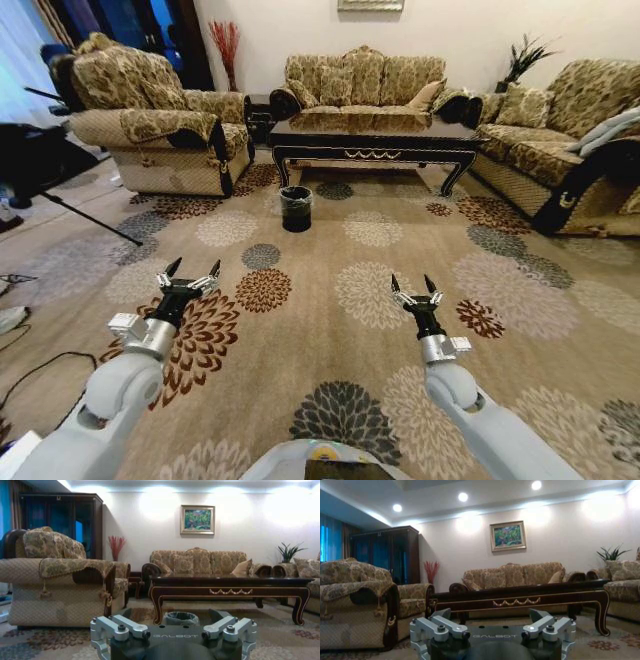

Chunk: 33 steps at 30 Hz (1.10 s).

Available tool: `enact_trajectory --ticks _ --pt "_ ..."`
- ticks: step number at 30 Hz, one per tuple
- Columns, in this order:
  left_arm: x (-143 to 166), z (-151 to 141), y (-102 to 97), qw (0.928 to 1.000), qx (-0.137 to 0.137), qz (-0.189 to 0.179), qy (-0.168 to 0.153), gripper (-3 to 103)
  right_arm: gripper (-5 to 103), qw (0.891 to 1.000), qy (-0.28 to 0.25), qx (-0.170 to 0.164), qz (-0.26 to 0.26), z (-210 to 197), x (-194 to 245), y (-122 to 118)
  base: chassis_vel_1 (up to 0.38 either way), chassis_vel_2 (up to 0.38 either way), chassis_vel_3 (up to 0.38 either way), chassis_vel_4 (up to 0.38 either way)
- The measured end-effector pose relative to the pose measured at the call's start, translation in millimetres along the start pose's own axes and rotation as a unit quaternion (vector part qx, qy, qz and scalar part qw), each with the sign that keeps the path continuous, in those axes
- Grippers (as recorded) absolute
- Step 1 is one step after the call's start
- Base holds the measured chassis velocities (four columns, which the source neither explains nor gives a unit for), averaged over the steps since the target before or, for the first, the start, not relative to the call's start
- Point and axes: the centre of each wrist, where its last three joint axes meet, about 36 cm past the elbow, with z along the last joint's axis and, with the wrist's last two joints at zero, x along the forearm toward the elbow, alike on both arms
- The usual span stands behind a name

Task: Move to the front of the table and pick up the trash from the floor, then place it into the trash bin.

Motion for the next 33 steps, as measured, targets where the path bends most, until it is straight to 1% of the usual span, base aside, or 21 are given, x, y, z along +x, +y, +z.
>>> enact_trajectory --ticks 33 --pt "0.0 0.0 0.0 1.0000 0.000 0.000 0.000 100 100 1.000 0.000 0.000 0.000 0.0 0.0 0.0 0.000 0.000 0.000 0.000"
